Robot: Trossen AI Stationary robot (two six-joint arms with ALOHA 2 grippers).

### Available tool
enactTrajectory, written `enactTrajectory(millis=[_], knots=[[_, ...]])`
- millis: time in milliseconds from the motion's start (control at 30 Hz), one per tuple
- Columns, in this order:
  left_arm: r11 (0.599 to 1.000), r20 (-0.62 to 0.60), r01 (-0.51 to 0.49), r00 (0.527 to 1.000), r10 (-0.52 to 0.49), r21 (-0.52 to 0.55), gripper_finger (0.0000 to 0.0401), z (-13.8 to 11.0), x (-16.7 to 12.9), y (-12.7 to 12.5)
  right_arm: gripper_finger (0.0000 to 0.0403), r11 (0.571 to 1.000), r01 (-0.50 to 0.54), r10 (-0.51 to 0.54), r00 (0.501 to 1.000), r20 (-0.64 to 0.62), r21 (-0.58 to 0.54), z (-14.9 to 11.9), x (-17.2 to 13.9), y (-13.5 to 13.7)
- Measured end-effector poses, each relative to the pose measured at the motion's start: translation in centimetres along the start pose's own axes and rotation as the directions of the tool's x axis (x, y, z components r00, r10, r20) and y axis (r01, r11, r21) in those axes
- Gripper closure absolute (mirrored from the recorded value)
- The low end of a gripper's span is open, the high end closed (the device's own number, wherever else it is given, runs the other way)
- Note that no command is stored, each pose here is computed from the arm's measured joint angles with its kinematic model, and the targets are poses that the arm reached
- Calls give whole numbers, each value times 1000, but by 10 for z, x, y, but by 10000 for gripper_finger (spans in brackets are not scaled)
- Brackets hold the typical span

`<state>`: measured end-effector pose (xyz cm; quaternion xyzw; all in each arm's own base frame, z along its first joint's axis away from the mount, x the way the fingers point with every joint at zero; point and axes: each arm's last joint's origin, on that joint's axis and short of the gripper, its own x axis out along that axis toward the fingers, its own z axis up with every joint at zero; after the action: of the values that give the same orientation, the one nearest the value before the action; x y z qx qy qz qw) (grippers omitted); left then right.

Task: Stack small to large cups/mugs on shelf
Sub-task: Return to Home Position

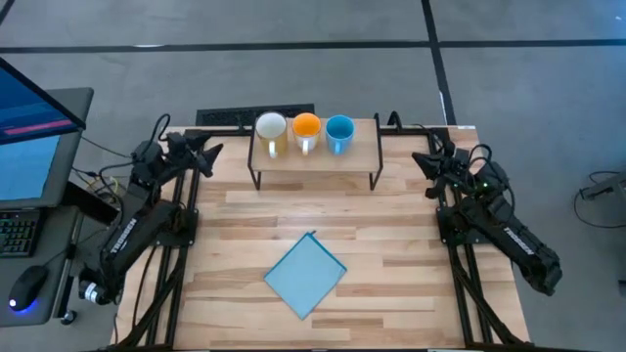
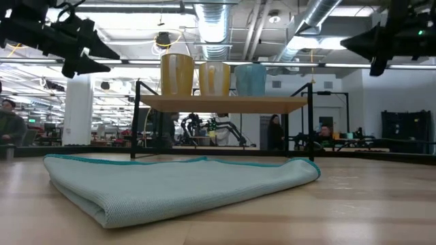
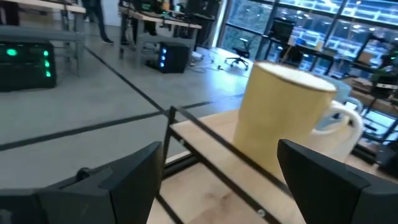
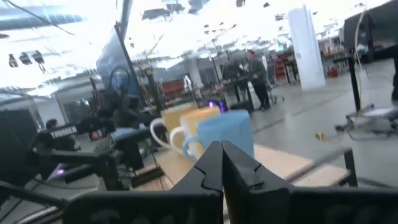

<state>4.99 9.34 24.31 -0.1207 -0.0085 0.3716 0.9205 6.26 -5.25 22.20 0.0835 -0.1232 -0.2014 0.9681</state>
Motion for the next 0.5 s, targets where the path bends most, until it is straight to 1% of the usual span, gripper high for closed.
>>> enactTrajectory(millis=[167, 267, 500], knots=[[999, 17, -47, 999, 47, 19, 93, -13, -1, 3, 381, 1000, 0, 0, 1000, -2, -15, -12, 2, -4], [998, 41, -65, 997, 65, 2, 93, -19, -1, 5, 381, 1000, 5, -5, 1000, -16, -8, -21, 3, -8], [996, 131, -77, 988, 81, -42, 93, -37, 0, 10, 381, 1000, -3, 3, 1000, 9, -2, -33, 3, -12]])
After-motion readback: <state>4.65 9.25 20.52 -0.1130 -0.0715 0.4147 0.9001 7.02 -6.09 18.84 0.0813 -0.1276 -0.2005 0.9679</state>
